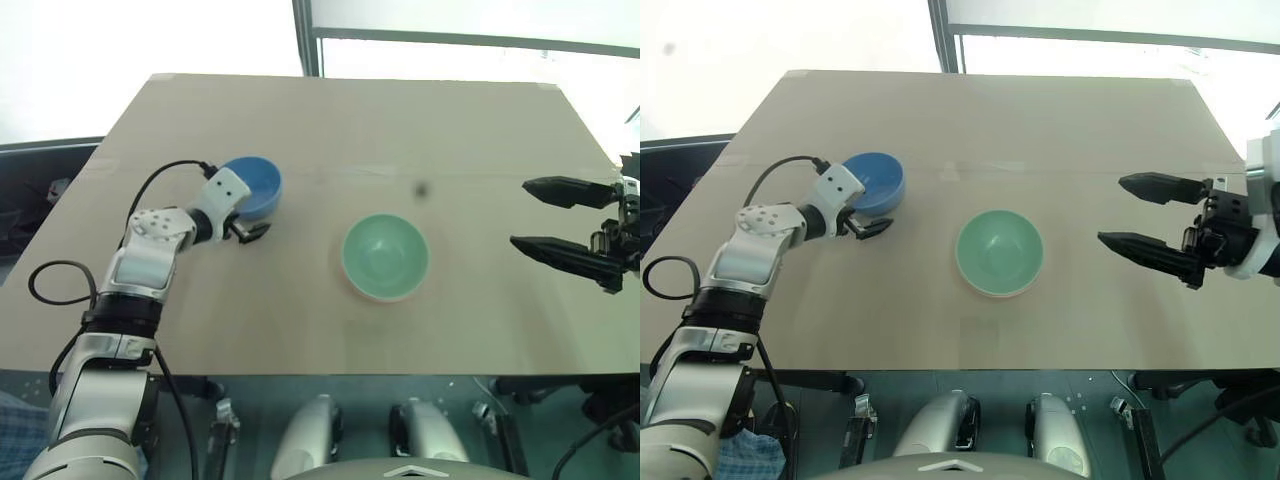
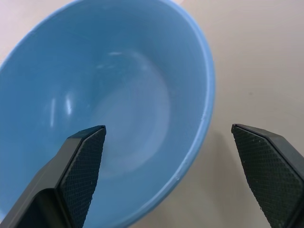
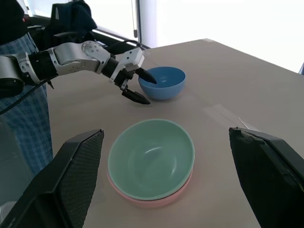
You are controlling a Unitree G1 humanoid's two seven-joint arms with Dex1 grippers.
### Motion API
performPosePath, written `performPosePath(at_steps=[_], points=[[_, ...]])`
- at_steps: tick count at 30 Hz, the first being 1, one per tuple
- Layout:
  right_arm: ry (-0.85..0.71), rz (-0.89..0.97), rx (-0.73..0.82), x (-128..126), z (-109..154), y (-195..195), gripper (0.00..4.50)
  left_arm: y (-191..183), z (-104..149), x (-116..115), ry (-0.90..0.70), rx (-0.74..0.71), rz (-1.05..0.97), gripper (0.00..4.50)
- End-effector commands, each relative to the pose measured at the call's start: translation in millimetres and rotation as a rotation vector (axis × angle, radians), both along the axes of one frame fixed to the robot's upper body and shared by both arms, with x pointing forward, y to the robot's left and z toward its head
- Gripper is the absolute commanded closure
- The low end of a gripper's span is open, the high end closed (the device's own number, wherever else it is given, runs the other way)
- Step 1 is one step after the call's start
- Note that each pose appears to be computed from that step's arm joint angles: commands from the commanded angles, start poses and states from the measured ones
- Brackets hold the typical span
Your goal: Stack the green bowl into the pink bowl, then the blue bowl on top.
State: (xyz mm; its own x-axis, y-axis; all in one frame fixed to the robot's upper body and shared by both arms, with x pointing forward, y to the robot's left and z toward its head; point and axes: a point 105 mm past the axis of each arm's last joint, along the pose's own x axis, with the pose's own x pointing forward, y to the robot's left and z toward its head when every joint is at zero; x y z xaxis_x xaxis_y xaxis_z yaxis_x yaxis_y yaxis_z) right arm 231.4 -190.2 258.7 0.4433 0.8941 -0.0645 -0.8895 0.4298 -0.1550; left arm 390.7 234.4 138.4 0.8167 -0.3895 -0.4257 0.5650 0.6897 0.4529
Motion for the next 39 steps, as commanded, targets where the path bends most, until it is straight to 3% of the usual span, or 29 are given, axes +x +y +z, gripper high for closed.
performPosePath(at_steps=[1, 2, 5, 8, 9, 11, 17, 21, 26, 32, 39], points=[[-0.048, 0.016, -0.012, -4, 7, 4, 0.00, -5, 18, 4, -0.056, -0.007, -0.031, 0.63], [-0.048, 0.016, -0.011, -4, 7, 4, 0.00, -5, 18, 4, -0.057, -0.007, -0.033, 0.82], [-0.048, 0.014, -0.012, -3, 6, 4, 0.00, -4, 19, 4, -0.061, -0.004, -0.034, 2.06], [-0.048, 0.012, -0.011, -2, 6, 4, 0.00, -5, 21, 5, -0.069, -0.002, -0.039, 3.36], [-0.049, 0.011, -0.012, -2, 5, 4, 0.00, -5, 23, 6, -0.074, -0.002, -0.041, 4.01], [-0.048, 0.010, -0.013, -1, 4, 5, 0.00, -6, 25, 7, -0.083, -0.002, -0.043, 4.37], [-0.047, 0.010, -0.010, 0, 3, 5, 0.00, -16, 39, 11, -0.106, -0.004, -0.101, 4.37], [-0.046, 0.010, -0.018, 3, 4, 4, 0.00, -67, 80, 0, -0.203, 0.011, -0.410, 4.37], [-0.048, 0.022, -0.022, 5, 3, 7, 0.00, -132, 103, -37, -0.265, 0.051, -0.803, 4.37], [-0.049, 0.021, -0.027, 6, 2, 7, 0.00, -171, 83, -93, -0.214, 0.185, -1.191, 4.37], [-0.051, 0.005, -0.027, 3, 1, 7, 0.00, -172, 62, -105, -0.135, 0.253, -1.307, 4.37]])
